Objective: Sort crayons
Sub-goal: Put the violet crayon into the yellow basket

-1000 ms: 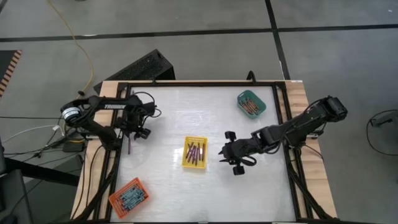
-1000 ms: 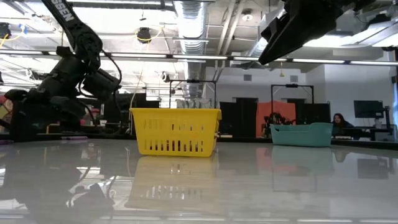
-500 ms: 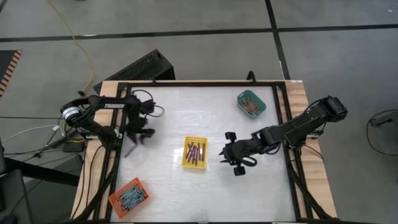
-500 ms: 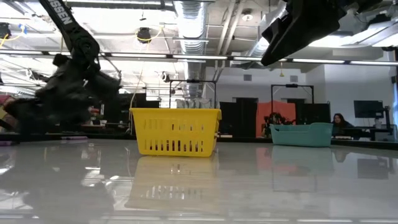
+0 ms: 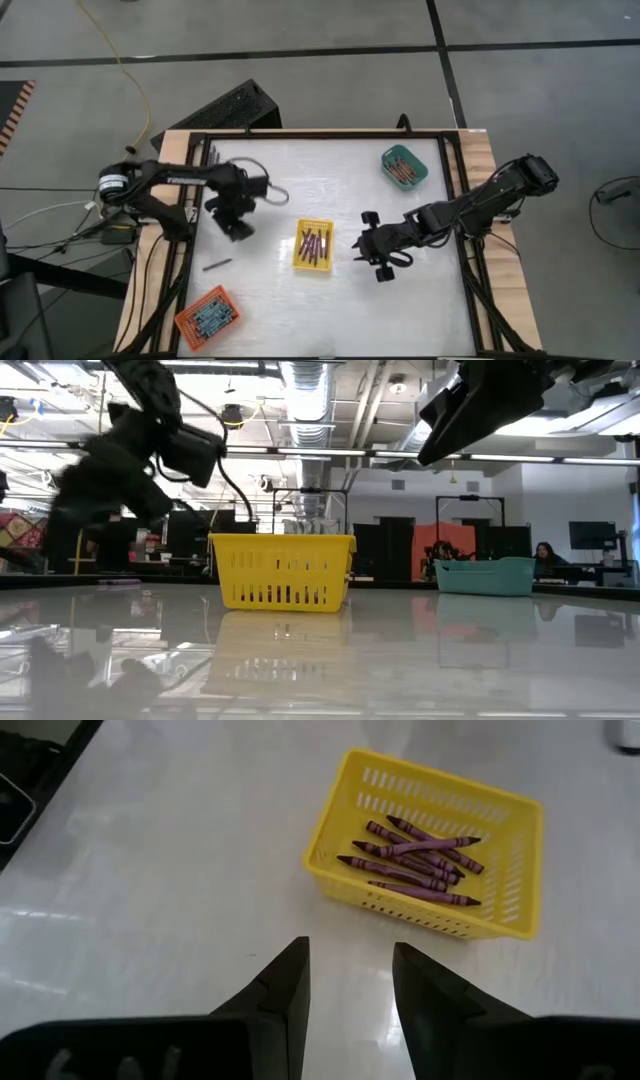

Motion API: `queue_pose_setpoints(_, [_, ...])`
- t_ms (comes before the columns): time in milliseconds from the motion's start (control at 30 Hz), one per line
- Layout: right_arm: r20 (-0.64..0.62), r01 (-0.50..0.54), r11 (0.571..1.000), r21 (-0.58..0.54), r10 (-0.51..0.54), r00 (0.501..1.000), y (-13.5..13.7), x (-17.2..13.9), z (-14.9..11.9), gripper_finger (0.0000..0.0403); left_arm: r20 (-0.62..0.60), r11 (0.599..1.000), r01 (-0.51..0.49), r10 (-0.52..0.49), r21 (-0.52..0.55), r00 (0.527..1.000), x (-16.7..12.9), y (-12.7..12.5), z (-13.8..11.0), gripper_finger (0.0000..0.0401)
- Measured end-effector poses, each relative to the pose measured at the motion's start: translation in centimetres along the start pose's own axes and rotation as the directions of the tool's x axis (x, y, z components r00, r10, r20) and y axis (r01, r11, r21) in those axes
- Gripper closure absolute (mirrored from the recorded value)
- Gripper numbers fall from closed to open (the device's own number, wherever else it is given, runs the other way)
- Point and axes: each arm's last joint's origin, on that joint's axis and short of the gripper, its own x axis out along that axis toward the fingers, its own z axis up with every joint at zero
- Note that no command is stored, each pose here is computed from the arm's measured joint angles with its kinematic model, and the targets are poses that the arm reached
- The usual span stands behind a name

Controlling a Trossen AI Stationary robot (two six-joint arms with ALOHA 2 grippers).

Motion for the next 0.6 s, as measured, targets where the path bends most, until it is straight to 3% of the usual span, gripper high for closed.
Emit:
queue_pose_setpoints(133, [0.005, 0.000, 1.000, 0.000, 0.000, 1.000, 0.0, 0.0, 0.0, 0.0265, -0.021, 0.976, -0.142, 0.147, 0.167, 0.989, 1.2, -3.1, -1.9, 0.0234])
queue_pose_setpoints(233, [0.006, 0.001, 1.000, 0.002, -0.001, 1.000, 0.0, 0.0, 0.1, 0.0265, 0.032, 0.948, -0.194, 0.192, 0.251, 0.981, 2.1, -5.7, -3.1, 0.0234])
queue_pose_setpoints(400, [0.005, 0.002, 1.000, 0.004, -0.002, 1.000, -0.1, 0.0, 0.1, 0.0265, 0.194, 0.923, -0.284, 0.238, 0.260, 0.952, 3.8, -9.1, -5.3, 0.0234])
queue_pose_setpoints(600, [0.013, 0.001, 1.000, 0.014, -0.002, 1.000, -0.1, 0.0, 0.1, 0.0265, 0.202, 0.923, -0.272, 0.222, 0.271, 0.954, 5.4, -10.8, -7.7, 0.0234])
